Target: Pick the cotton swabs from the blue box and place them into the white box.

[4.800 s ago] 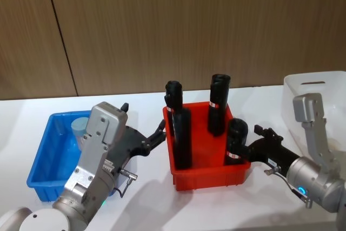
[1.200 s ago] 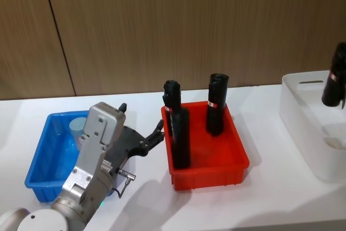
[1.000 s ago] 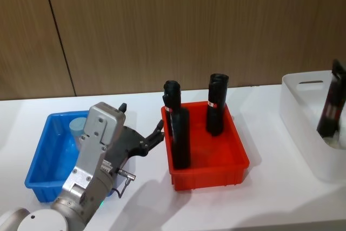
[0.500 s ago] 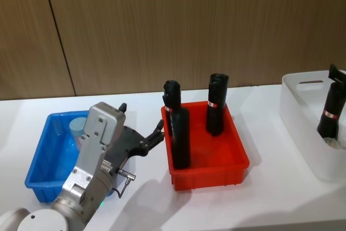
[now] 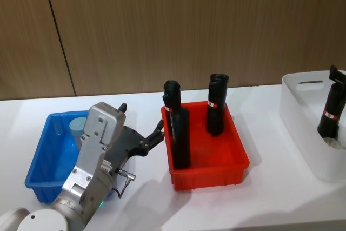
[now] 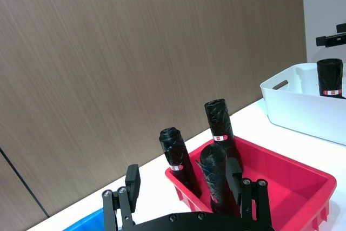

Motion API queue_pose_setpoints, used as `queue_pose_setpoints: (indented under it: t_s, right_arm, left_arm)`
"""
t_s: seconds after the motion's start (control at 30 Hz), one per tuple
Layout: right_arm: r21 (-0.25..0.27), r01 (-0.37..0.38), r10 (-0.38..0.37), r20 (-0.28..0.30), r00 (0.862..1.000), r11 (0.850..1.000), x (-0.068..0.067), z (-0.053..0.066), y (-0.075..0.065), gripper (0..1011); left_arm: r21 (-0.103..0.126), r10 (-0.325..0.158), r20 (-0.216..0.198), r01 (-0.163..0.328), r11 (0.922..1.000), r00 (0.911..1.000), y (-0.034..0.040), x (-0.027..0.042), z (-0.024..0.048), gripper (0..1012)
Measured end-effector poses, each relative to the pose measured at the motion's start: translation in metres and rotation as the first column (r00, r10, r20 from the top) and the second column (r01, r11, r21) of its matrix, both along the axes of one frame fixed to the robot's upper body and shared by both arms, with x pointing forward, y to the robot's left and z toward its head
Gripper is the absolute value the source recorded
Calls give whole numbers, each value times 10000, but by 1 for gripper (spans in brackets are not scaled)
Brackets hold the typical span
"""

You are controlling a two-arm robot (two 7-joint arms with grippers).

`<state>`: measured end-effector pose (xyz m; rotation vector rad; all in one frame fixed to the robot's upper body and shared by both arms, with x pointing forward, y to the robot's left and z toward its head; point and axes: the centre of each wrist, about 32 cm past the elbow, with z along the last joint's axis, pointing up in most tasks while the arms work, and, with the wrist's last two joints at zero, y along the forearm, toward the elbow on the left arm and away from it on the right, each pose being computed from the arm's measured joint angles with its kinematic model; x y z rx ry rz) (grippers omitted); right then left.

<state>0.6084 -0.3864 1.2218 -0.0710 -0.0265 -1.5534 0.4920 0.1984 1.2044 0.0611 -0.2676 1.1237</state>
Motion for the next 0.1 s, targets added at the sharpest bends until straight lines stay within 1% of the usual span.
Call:
queue_pose_setpoints:
  t_s: [0.1]
  right_arm:
    - [6, 2, -2, -4, 10000, 10000, 0, -2, -2, 1002]
  left_arm:
    - [0, 0, 0, 0, 10000, 10000, 0, 0, 0, 1004]
